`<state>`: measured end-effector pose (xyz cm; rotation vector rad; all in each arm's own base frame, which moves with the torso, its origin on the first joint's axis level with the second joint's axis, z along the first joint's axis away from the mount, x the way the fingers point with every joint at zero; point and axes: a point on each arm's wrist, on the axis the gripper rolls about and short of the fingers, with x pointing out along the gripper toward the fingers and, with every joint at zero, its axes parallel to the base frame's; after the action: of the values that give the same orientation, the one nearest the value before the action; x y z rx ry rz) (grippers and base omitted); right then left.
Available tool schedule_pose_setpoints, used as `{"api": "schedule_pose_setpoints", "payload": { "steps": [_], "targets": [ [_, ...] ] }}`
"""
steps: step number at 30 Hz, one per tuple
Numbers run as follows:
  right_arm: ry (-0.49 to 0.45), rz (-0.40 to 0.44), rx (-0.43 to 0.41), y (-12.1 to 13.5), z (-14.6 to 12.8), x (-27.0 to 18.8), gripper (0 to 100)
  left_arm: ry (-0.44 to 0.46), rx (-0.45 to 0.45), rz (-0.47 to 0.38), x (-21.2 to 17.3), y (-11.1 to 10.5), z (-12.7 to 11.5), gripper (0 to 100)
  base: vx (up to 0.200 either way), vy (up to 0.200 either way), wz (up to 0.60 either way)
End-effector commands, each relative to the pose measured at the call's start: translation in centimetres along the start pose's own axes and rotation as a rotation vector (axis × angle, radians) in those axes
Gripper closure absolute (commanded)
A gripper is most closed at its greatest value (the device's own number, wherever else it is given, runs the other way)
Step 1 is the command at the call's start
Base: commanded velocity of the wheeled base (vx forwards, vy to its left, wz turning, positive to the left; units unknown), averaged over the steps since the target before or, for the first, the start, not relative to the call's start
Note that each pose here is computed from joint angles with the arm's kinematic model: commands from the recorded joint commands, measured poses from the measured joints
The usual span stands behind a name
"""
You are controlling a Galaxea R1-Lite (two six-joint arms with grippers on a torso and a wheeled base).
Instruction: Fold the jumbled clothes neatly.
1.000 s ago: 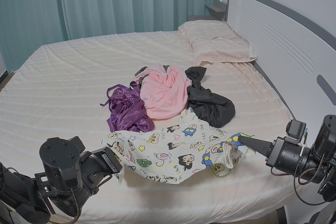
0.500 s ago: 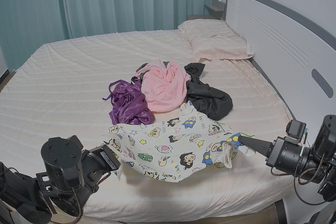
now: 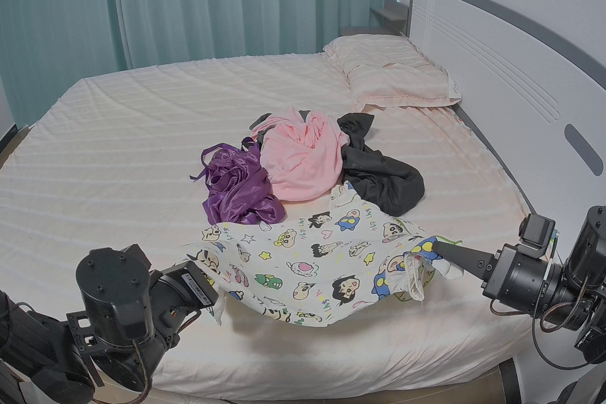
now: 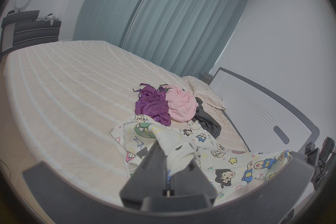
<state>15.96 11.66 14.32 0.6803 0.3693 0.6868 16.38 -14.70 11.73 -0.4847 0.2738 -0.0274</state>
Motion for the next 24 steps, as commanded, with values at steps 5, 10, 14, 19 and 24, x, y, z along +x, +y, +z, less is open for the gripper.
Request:
{"api": "schedule_pose_setpoints", "payload": {
  "steps": [5, 10, 14, 19, 24],
  "targets": [
    [-0.015, 0.008, -0.006, 0.16, 0.26, -0.02, 100, -0.014, 0.007, 0.007, -0.11, -0.05, 0.07, 100, 0.000, 0.200, 0.00],
    [-0.032, 0.005, -0.008, 0.25, 0.46, -0.09, 100, -0.014, 0.007, 0.007, -0.15, -0.06, 0.08, 100, 0.000, 0.200, 0.00],
    [-0.040, 0.004, -0.009, 0.32, 0.56, -0.10, 100, -0.013, 0.007, 0.002, -0.20, -0.16, 0.05, 100, 0.000, 0.200, 0.00],
    [-0.027, -0.006, -0.005, 0.09, 0.36, 0.18, 100, -0.009, 0.009, -0.005, -0.29, -0.26, -0.04, 100, 0.000, 0.200, 0.00],
    [-0.033, -0.001, -0.008, 0.20, 0.45, 0.05, 100, -0.011, 0.008, -0.004, -0.26, -0.28, 0.00, 100, 0.000, 0.200, 0.00]
  ]
}}
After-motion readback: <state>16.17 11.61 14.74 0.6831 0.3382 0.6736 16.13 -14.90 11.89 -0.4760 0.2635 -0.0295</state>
